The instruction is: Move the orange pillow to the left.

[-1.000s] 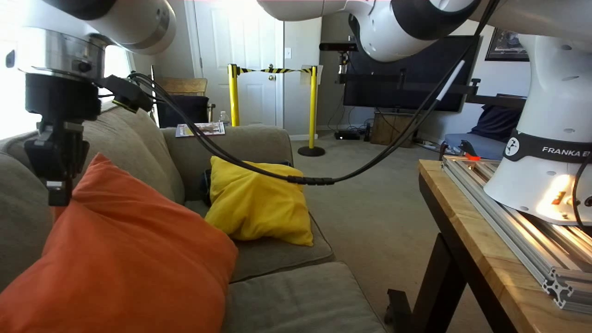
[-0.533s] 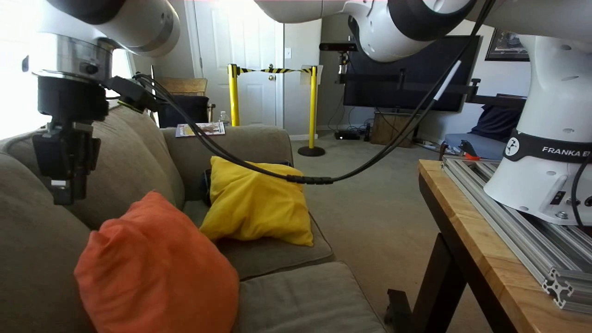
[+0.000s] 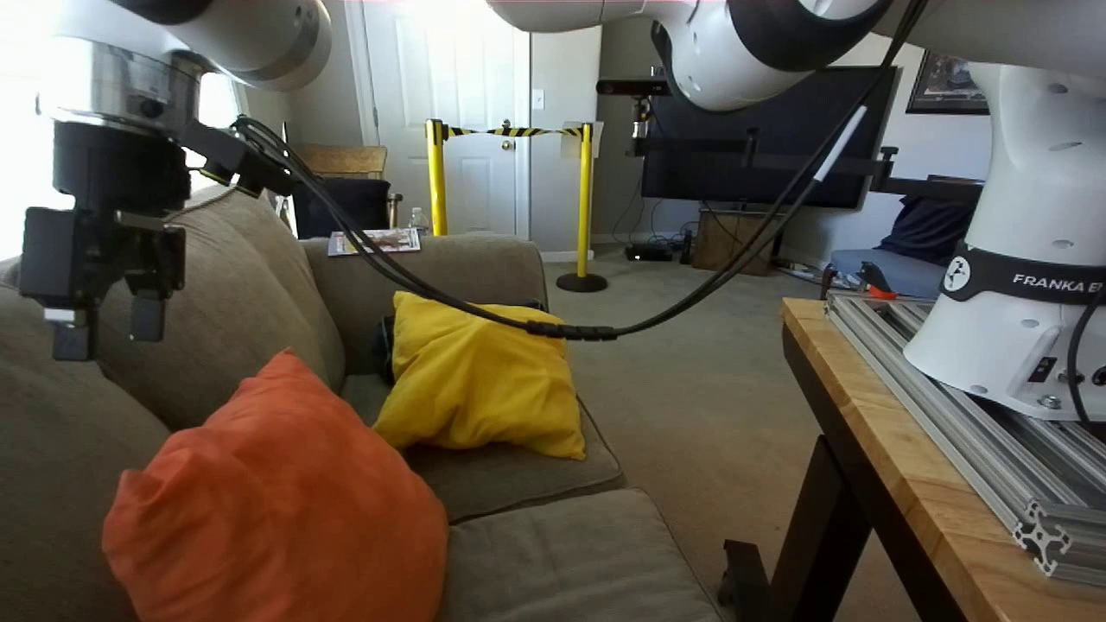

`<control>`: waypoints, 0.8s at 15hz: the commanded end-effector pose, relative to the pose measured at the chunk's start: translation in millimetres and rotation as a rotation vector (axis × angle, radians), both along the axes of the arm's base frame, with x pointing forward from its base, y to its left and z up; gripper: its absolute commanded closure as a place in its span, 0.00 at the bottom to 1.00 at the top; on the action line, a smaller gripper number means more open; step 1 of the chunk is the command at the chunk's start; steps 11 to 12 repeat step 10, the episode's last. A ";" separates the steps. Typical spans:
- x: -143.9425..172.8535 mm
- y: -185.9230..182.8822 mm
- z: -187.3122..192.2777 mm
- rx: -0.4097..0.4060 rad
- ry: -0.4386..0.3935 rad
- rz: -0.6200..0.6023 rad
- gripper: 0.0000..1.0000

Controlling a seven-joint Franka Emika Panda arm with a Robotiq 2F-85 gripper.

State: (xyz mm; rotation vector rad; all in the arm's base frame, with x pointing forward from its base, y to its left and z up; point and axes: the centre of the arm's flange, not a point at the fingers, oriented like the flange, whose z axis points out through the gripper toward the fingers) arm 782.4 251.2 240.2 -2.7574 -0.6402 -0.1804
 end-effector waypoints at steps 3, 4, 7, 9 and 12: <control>1.6 1.2 14.6 -0.002 -0.015 -0.025 0.00; 1.8 1.4 16.4 -0.002 -0.017 -0.028 0.00; 1.7 1.5 16.6 -0.003 -0.017 -0.029 0.00; 1.7 1.5 16.5 -0.003 -0.017 -0.029 0.00; 1.7 1.5 16.6 -0.003 -0.017 -0.029 0.00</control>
